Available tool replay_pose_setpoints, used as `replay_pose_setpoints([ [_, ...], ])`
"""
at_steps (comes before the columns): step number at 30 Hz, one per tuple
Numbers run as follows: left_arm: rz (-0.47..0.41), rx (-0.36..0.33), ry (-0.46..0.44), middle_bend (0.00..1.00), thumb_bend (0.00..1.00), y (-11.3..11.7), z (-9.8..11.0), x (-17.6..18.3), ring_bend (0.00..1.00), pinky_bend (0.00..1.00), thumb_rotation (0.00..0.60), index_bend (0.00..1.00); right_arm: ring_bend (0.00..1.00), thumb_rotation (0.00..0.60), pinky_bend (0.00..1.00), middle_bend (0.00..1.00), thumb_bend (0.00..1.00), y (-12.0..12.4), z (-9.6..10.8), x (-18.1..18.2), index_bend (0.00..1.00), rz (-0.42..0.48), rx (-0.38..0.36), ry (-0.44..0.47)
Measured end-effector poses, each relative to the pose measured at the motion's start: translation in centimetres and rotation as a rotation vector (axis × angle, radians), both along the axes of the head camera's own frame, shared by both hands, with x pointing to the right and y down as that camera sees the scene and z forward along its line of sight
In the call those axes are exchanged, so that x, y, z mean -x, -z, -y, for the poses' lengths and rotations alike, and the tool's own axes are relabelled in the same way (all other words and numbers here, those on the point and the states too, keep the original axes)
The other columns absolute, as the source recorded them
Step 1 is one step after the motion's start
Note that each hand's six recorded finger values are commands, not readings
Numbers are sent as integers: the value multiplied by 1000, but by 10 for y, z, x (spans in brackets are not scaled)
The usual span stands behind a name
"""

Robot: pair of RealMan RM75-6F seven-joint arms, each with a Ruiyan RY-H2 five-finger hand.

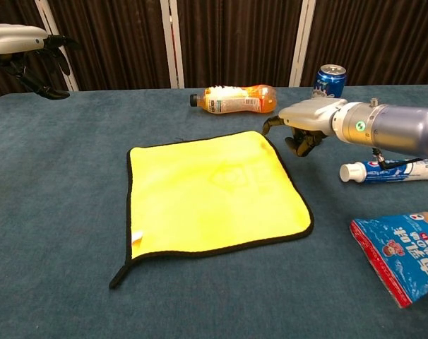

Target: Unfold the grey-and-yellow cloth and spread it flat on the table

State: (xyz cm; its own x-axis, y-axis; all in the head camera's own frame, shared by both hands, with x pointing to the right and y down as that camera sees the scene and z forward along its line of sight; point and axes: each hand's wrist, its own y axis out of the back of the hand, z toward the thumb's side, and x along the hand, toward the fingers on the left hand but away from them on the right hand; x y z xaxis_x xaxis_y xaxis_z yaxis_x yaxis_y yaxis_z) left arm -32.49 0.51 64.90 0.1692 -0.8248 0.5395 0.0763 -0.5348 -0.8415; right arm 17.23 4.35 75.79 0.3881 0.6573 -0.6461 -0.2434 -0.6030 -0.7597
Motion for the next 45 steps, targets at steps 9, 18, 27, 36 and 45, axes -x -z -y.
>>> replay_pose_setpoints([
  [9, -26, 48, -95, 269, 272, -8, -13, -21, 229, 501, 587, 0, 994, 600, 1000, 1000, 732, 28, -12, 14, 120, 71, -45, 11],
  [18, -72, 126, -294, 551, 272, -27, -34, -70, 457, 547, 586, 0, 445, 600, 470, 554, 362, 95, -24, 10, 6, 166, -183, -39],
  [27, -87, 102, -452, 999, 272, -31, -38, -106, 927, 887, 585, 0, 400, 600, 370, 669, 287, 184, -37, -71, 8, 203, -367, -238],
  [36, -50, 140, -545, 1000, 272, -46, -59, -114, 929, 887, 585, 0, 439, 600, 377, 724, 289, 221, -60, -151, 5, 173, -436, -386],
  [45, 28, 206, -537, 1000, 272, -81, -58, -111, 926, 875, 586, 0, 448, 600, 376, 723, 290, 221, -63, -165, 3, 177, -436, -397],
])
